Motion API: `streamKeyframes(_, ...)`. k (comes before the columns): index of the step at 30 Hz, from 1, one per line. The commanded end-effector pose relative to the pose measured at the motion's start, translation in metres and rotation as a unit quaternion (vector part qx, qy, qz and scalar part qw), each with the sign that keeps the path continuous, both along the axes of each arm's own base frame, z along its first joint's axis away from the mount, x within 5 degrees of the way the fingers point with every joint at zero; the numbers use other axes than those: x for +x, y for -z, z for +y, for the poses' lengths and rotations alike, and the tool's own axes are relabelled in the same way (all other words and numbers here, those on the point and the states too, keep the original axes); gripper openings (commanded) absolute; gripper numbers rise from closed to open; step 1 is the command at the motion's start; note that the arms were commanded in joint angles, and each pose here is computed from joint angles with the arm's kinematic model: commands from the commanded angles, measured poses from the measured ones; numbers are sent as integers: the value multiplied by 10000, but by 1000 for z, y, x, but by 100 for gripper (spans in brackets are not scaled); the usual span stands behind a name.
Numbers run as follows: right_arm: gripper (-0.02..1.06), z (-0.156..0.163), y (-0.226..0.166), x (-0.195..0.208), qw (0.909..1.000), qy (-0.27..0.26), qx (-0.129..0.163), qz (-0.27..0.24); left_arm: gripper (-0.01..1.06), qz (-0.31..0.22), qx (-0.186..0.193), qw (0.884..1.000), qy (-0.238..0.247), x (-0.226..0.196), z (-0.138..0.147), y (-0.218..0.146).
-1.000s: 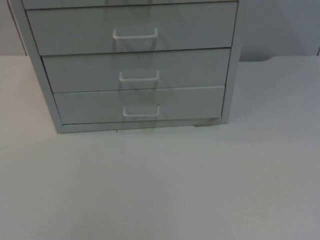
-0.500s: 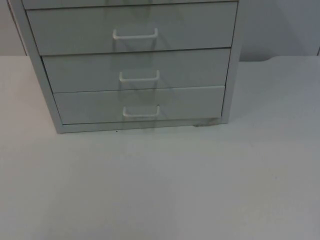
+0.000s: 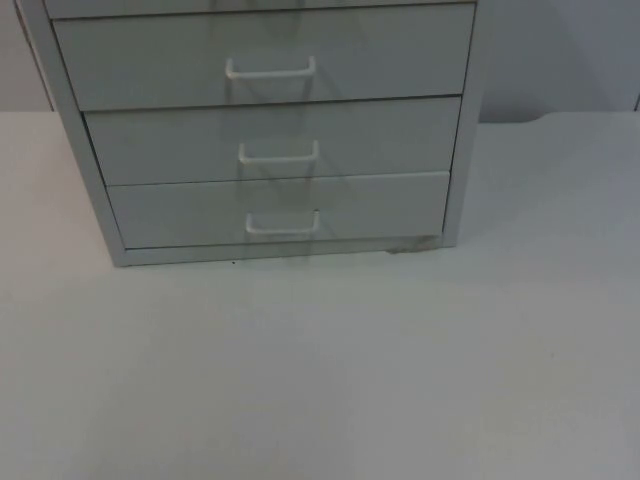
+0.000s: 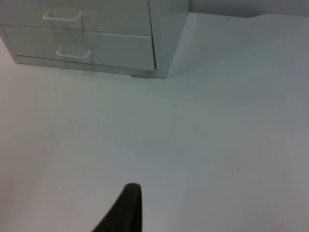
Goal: Open the drawer with the left hand, place the block into the drawer with the right hand, then close the drawer with the left hand.
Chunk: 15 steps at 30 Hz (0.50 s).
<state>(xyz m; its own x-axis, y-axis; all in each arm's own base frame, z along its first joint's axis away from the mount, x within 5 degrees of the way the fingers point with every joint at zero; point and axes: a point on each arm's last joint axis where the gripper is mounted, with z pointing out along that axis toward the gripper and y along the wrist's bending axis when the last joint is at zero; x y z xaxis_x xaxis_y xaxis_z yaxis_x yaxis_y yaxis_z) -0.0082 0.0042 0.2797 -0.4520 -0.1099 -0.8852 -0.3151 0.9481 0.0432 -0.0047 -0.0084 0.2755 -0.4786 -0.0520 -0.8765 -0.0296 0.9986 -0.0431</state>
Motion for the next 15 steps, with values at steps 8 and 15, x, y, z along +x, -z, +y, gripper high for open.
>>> streamKeyframes(8, 105, -1, 0, 0, 10000, 16, -14, -34, 105, -62, -8, 10000, -49, 0, 0, 0)
streamKeyframes(15, 105, 0, 0, 0, 10000, 27, 24, -33, 105, -62, -8, 10000, -49, 0, 0, 0)
